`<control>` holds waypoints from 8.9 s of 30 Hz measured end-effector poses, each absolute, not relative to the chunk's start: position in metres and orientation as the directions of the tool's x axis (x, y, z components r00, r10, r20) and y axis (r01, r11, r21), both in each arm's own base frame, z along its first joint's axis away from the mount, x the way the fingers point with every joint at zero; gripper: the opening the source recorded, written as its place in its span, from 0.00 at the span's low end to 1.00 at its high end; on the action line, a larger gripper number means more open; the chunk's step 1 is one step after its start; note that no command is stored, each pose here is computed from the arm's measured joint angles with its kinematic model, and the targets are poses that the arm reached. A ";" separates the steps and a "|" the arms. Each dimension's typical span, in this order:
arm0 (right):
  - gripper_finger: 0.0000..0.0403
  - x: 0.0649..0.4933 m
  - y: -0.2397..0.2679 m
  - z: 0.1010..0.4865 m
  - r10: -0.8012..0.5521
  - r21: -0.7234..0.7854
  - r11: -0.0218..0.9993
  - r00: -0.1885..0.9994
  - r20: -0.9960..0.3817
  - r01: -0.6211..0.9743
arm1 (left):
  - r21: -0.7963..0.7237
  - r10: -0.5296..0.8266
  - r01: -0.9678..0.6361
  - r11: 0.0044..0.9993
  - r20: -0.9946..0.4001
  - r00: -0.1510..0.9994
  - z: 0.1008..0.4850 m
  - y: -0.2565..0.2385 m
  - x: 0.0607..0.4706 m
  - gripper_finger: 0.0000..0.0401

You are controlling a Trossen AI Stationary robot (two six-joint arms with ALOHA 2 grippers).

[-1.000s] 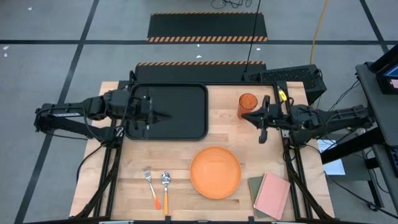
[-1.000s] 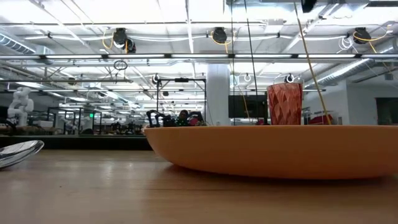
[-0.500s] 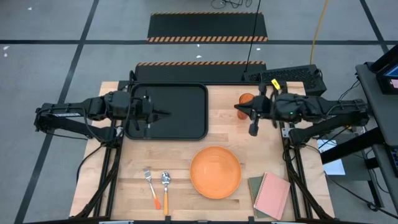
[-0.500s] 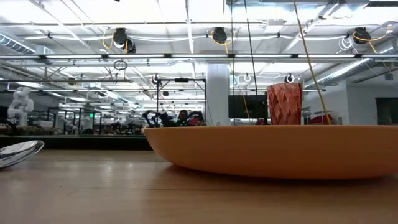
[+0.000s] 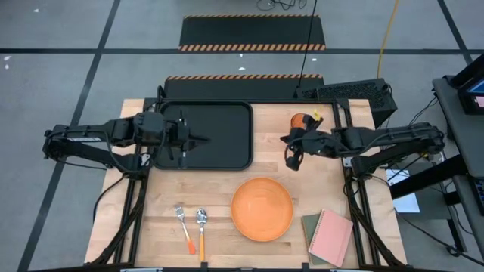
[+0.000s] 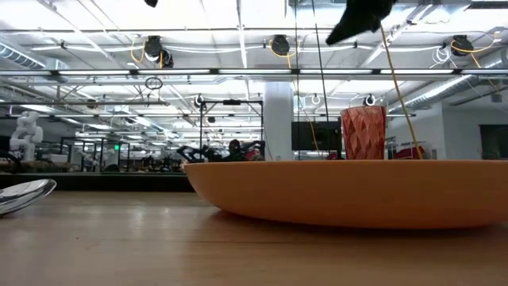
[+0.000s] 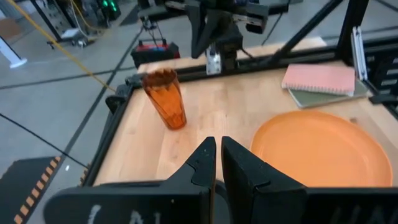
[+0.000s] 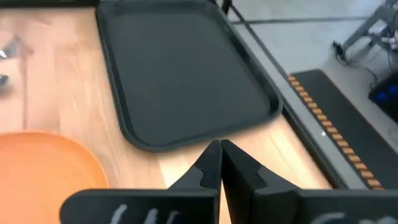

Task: Pick and place plate/cup/fork/spoon on tray
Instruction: Put the orange cup on the black serving tray, then put the orange plate on the black serving tray to the bottom left of the orange cup

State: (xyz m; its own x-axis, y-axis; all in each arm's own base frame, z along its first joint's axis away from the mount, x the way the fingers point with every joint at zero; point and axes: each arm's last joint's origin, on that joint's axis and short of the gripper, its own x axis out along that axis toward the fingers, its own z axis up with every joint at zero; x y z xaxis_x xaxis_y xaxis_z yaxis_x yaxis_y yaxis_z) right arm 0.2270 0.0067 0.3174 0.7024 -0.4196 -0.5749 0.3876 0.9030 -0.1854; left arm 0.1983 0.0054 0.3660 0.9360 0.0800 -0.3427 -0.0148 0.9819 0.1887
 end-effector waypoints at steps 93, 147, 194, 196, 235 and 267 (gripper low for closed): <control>0.00 0.305 -0.107 0.341 -0.404 -0.372 0.909 0.609 -0.683 0.187 | 0.154 0.055 0.022 0.988 -0.476 0.878 0.351 0.000 0.199 0.08; 0.02 0.393 -0.232 0.291 -0.075 -0.011 0.992 0.530 -0.845 0.124 | 0.219 0.055 0.046 0.975 -0.436 0.898 0.356 0.000 0.199 0.08; 0.25 0.398 -0.235 0.263 -0.155 -0.084 0.984 0.518 -0.841 0.157 | 0.217 0.055 0.046 0.975 -0.437 0.898 0.356 0.000 0.199 0.08; 0.26 0.399 -0.234 0.256 -0.152 -0.077 0.983 0.515 -0.844 0.164 | 0.217 0.055 0.046 0.975 -0.438 0.897 0.356 0.000 0.199 0.08; 0.50 0.388 -0.179 0.345 -0.255 -0.234 0.964 0.691 -0.676 0.127 | 0.238 0.049 0.059 0.970 -0.423 0.905 0.357 -0.001 0.200 0.08; 0.50 0.227 0.006 0.262 -0.173 -0.078 0.984 0.789 -0.590 0.158 | 0.380 -0.061 0.345 0.858 -0.592 0.804 0.304 -0.072 0.296 0.34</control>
State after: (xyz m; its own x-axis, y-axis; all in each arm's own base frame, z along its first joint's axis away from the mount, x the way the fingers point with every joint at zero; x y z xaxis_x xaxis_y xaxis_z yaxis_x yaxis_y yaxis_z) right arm 0.2267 0.0058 0.2623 0.7887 -0.1727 -0.5901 0.1575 0.9845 -0.0776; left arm 0.2956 -0.0718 0.3040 0.8036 -0.0611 -0.5920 0.3452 0.8582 0.3800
